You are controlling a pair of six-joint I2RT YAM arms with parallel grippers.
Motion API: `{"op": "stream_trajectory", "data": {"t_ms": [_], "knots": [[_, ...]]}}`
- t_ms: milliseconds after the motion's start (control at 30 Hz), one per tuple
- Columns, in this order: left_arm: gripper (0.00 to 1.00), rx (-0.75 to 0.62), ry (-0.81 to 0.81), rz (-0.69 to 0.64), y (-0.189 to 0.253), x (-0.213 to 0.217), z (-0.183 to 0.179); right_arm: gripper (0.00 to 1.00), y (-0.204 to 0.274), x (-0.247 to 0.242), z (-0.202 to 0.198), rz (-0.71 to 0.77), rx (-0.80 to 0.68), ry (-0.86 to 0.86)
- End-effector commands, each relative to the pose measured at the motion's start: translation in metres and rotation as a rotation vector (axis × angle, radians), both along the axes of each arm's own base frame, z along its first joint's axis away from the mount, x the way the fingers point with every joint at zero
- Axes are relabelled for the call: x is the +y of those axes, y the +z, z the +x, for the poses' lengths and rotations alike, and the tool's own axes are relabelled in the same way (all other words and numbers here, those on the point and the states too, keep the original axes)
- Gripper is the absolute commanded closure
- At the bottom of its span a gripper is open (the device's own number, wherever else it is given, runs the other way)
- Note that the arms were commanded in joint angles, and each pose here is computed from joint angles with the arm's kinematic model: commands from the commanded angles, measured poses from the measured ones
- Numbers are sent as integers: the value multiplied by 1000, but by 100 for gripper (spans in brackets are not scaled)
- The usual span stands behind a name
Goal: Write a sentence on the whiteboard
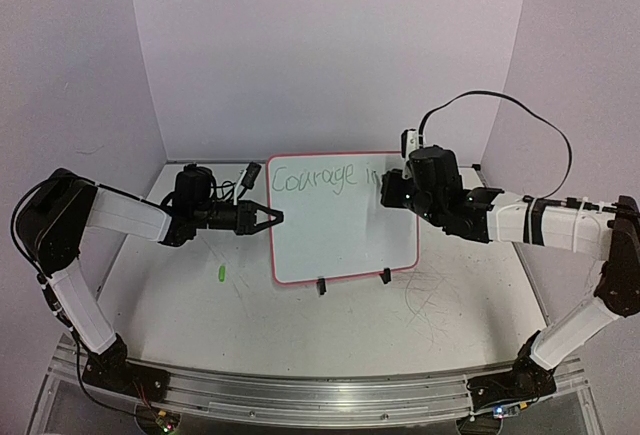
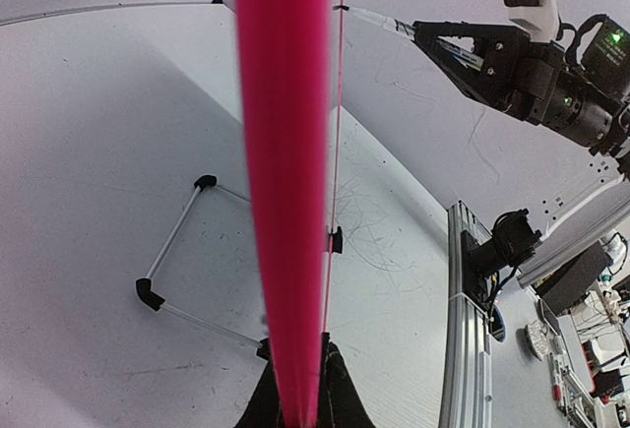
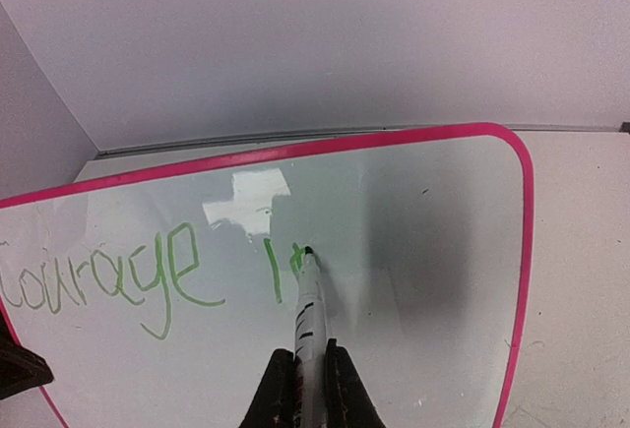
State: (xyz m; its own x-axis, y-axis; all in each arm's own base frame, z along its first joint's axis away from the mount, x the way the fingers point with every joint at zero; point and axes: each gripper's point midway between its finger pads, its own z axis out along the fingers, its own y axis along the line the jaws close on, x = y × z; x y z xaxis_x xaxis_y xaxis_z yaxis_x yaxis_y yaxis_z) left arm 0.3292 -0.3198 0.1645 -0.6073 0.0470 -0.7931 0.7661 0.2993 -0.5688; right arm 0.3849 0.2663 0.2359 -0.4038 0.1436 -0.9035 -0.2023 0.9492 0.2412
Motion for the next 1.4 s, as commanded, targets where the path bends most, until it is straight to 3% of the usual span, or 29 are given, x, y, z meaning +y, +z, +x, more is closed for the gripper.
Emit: {"op": "stream_trajectory", "data": {"t_ms": [0, 900, 1100, 1233, 1367], "knots": [[100, 22, 194, 130, -35, 23, 37, 100, 21, -9, 13, 9, -56, -64], [100, 20, 202, 130, -34, 24, 37, 100, -13, -24, -16, 8, 56, -35], [100, 32, 203, 127, -34, 24, 36, 100, 33, -21, -24, 90, -43, 24], [93, 43, 213, 124, -34, 26, 34, 100, 57, -20, -37, 148, -102, 85], [85, 37, 226, 125, -31, 29, 32, 100, 50, -19, -45, 141, -89, 121]]}}
